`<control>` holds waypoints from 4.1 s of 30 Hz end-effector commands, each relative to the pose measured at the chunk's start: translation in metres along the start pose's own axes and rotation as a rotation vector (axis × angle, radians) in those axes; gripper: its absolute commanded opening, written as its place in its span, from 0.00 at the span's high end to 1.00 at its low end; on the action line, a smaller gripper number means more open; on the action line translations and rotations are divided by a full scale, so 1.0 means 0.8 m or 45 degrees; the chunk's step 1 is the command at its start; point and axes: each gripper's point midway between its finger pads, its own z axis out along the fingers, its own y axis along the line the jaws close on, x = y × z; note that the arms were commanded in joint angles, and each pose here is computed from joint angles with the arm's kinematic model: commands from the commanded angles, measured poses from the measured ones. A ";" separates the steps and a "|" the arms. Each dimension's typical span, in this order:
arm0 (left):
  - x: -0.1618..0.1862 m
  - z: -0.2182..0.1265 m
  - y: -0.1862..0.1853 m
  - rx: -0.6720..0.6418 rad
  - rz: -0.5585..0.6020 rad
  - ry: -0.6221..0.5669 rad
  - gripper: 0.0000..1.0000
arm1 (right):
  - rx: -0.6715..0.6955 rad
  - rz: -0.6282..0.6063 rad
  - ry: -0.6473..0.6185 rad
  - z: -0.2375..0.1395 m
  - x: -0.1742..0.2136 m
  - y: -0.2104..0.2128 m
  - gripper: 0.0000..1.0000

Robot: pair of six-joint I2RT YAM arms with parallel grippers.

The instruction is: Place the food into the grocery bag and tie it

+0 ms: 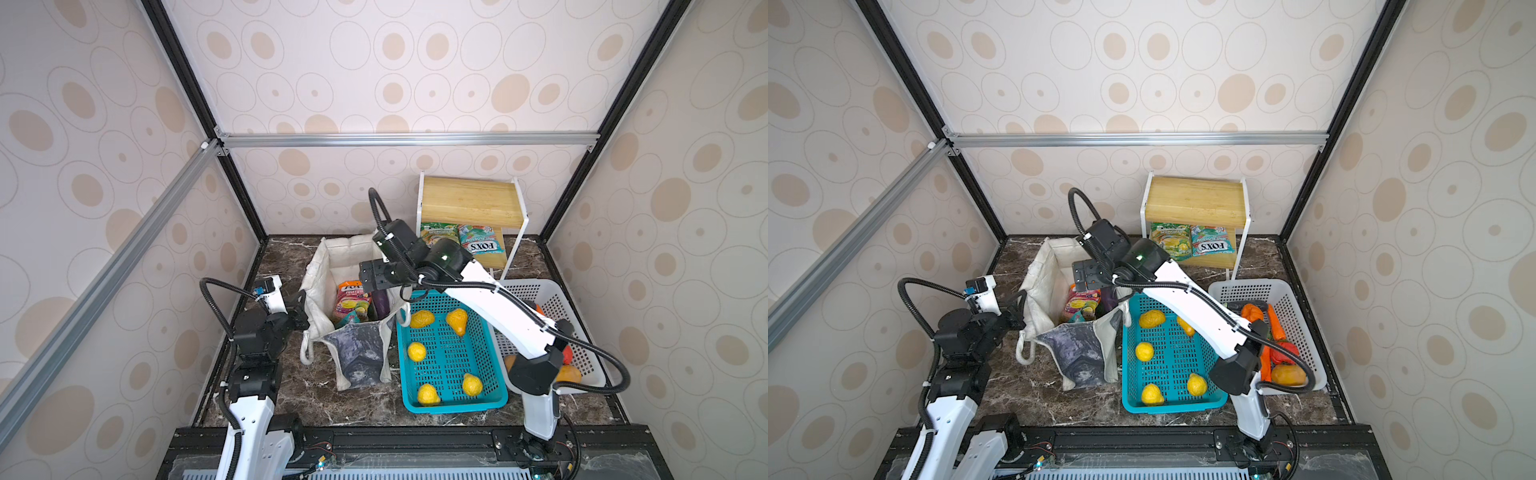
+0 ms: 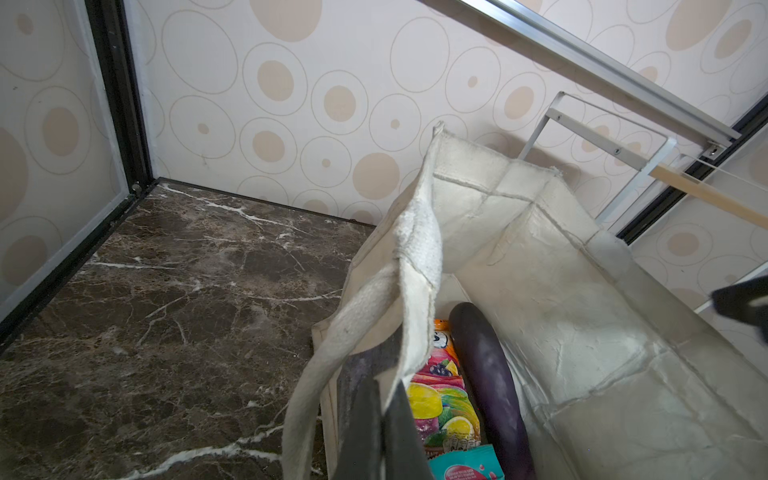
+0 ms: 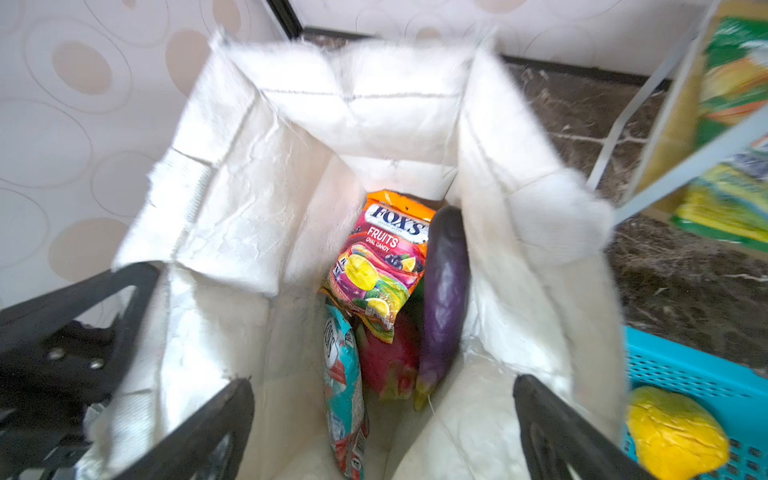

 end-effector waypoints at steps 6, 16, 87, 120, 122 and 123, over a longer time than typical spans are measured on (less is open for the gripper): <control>-0.016 -0.004 -0.007 0.025 0.020 -0.054 1.00 | 0.232 -0.046 -0.105 -0.056 0.003 -0.061 0.00; -0.016 -0.003 -0.006 0.022 0.021 -0.051 1.00 | 0.354 0.198 -0.239 -0.112 0.061 -0.191 0.00; -0.011 -0.003 0.001 -0.012 0.016 -0.031 1.00 | 0.524 1.445 0.405 -0.081 0.395 -0.402 0.33; -0.012 -0.003 -0.002 0.002 0.018 -0.037 1.00 | 0.511 1.262 0.319 -0.100 0.375 -0.403 0.09; -0.011 -0.003 -0.001 -0.001 0.017 -0.035 1.00 | 0.470 1.301 0.349 -0.091 0.375 -0.398 0.11; -0.011 -0.003 -0.001 -0.003 0.016 -0.033 1.00 | 0.436 1.324 0.369 -0.084 0.375 -0.395 0.11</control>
